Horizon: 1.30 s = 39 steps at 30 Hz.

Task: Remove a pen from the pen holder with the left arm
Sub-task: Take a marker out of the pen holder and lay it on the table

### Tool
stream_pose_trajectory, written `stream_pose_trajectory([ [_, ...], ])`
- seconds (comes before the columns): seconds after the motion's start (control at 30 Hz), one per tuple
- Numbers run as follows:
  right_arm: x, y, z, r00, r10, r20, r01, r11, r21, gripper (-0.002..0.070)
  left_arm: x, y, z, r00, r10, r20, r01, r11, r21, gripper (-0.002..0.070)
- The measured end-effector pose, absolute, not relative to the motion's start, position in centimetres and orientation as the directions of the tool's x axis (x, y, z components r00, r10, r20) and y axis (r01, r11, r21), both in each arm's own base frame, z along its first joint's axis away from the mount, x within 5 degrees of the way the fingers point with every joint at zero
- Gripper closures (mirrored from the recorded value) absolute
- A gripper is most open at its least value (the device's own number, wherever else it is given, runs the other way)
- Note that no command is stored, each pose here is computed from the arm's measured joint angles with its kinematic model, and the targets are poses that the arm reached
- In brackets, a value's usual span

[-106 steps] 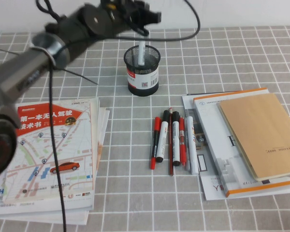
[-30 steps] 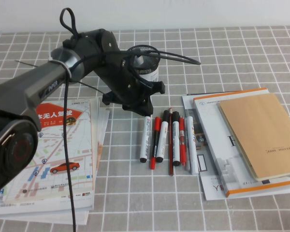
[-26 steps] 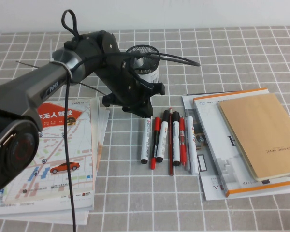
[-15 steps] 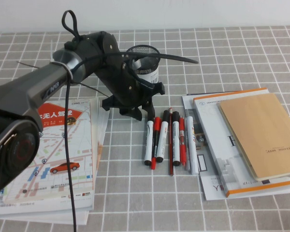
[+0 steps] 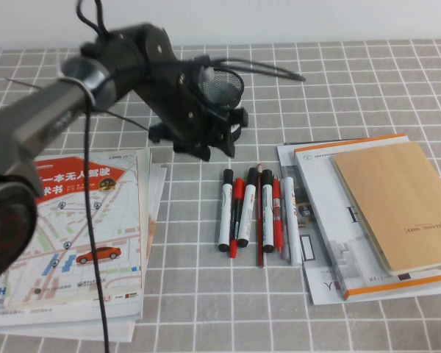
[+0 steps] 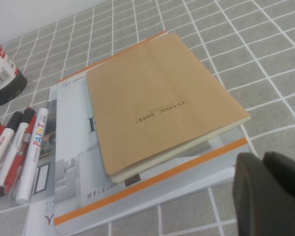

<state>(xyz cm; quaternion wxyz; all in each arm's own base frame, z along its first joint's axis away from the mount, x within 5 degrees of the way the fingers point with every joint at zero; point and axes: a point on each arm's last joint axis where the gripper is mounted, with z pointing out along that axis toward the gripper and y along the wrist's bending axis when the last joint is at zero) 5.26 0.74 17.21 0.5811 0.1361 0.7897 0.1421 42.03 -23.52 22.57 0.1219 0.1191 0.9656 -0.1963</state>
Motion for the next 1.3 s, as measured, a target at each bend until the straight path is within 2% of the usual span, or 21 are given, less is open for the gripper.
stream_pose_trajectory([
  [0.13, 5.3, 0.7, 17.2, -0.288, 0.380, -0.879, 0.050, 0.923, 0.383, 0.0689, 40.7, -22.6, 27.1, -0.879, 0.285, -0.383, 0.405, 0.869, -0.283, 0.0365],
  [0.23, 5.3, 0.7, 17.2, -0.288, 0.380, -0.879, 0.050, 0.923, 0.383, 0.0689, 39.5, -21.5, 30.0, -0.846, 0.337, -0.413, 0.451, 0.867, -0.214, 0.0379],
  [0.37, 5.3, 0.7, 17.2, -0.288, 0.380, -0.879, 0.050, 0.923, 0.383, 0.0689, 37.3, -19.2, 35.2, -0.786, 0.379, -0.489, 0.474, 0.877, -0.083, 0.0516],
  [0.43, 5.3, 0.7, 17.2, -0.288, 0.380, -0.879, 0.050, 0.923, 0.383, 0.0689, 35.9, -18.3, 38.0, -0.750, 0.373, -0.546, 0.475, 0.879, -0.052, 0.0606],
  [0.47, 5.3, 0.7, 17.2, -0.288, 0.380, -0.879, 0.050, 0.923, 0.383, 0.0689, 35.2, -17.9, 39.1, -0.735, 0.367, -0.569, 0.476, 0.878, -0.047, 0.0627],
  [0.63, 5.3, 0.7, 17.2, -0.288, 0.380, -0.879, 0.050, 0.923, 0.383, 0.0689, 30.3, -15.4, 45.7, -0.617, 0.346, -0.707, 0.499, 0.867, -0.011, 0.0671],
  [0.73, 5.3, 0.7, 17.2, -0.288, 0.380, -0.879, 0.050, 0.923, 0.383, 0.0689, 27.0, -13.6, 47.8, -0.561, 0.341, -0.754, 0.497, 0.867, 0.023, 0.0675],
  [0.83, 5.3, 0.7, 17.2, -0.288, 0.380, -0.879, 0.050, 0.923, 0.383, 0.0689, 23.5, -11.7, 48.5, -0.523, 0.335, -0.784, 0.486, 0.872, 0.049, 0.0676],
  [0.93, 5.3, 0.7, 17.2, -0.288, 0.380, -0.879, 0.050, 0.923, 0.383, 0.0689, 20.0, -9.9, 47.2, -0.505, 0.328, -0.799, 0.485, 0.873, 0.052, 0.0676],
  [1.3, 5.3, 0.7, 17.2, -0.288, 0.380, -0.879, 0.050, 0.923, 0.383, 0.0689, 8.5, -4.4, 38.5, -0.472, 0.267, -0.840, 0.470, 0.883, 0.017, 0.0677],
])
